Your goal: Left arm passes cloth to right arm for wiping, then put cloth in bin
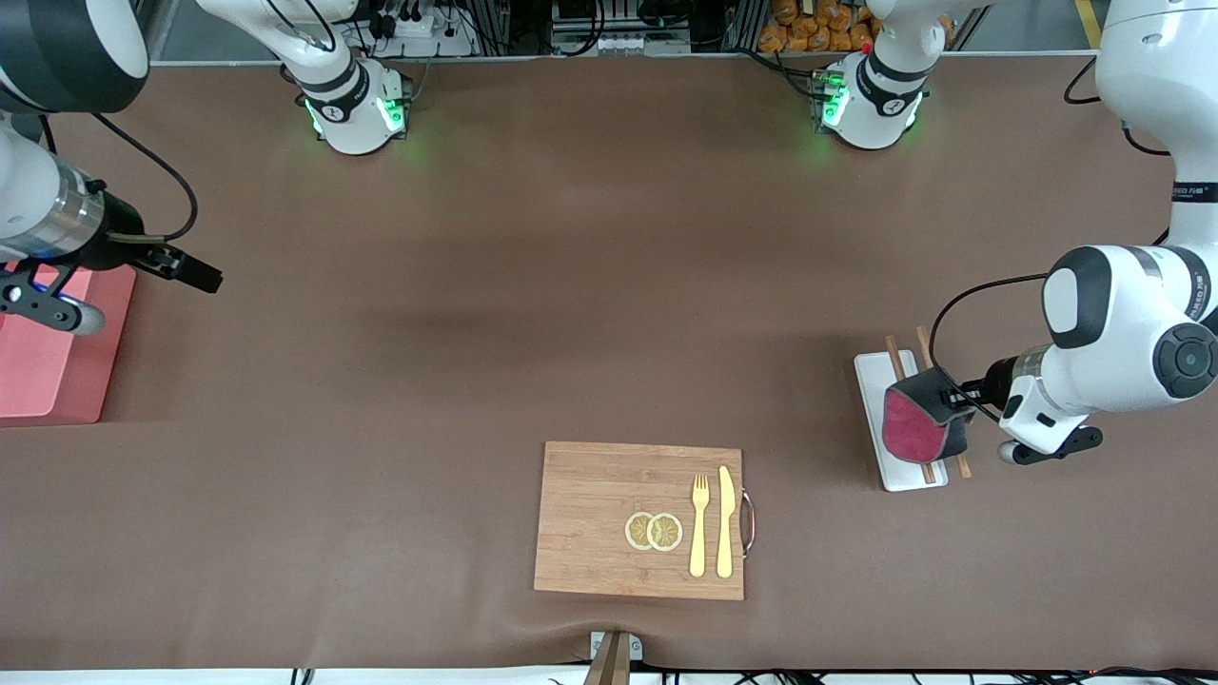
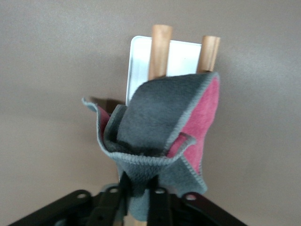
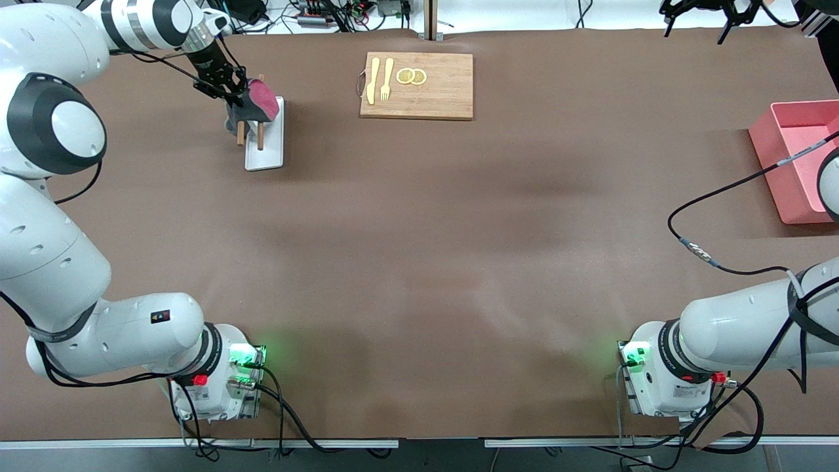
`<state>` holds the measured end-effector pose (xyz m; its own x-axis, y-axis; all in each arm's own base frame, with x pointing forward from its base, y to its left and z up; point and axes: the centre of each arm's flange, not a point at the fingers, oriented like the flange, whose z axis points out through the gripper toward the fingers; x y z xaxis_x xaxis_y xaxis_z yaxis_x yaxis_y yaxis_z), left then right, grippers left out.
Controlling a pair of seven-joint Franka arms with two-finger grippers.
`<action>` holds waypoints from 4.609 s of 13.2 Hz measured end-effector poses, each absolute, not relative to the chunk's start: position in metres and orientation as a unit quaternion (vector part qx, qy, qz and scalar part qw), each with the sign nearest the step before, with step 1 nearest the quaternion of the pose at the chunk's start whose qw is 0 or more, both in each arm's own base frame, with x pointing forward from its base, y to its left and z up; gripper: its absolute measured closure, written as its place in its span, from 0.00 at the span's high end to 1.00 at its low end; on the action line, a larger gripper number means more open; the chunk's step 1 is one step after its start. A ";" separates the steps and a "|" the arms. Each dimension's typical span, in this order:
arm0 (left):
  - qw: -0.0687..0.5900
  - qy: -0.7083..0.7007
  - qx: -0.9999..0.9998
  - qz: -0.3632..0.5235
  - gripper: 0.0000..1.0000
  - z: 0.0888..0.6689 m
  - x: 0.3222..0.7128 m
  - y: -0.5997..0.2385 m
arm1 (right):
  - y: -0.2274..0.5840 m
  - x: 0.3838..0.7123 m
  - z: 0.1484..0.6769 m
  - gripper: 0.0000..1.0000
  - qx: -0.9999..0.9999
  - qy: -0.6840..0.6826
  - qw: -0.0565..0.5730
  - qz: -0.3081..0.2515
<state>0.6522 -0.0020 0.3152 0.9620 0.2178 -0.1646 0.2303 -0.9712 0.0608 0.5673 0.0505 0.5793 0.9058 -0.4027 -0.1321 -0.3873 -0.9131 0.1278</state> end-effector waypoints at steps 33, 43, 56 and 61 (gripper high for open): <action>0.196 0.239 0.951 -0.015 0.02 0.481 0.548 -0.437 | 0.341 0.605 0.379 1.00 0.678 -0.618 -0.166 -0.363; 0.269 0.327 0.905 -0.037 0.02 0.473 0.537 -0.503 | 0.364 0.606 0.358 0.53 0.660 -0.632 -0.190 -0.359; 0.207 0.343 0.916 -0.010 0.86 0.528 0.562 -0.433 | 0.325 0.614 0.345 0.09 0.733 -0.613 -0.110 -0.274; 0.111 0.255 0.961 0.003 1.00 0.569 0.582 -0.317 | 0.288 0.615 0.316 0.09 0.810 -0.569 0.010 -0.139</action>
<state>0.5823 -0.3166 0.5692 0.8701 0.4902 -0.0509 0.4889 -0.8456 0.2143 0.6153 0.2875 0.3158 0.3126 -0.9253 -0.2145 -0.9198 -0.3513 0.1749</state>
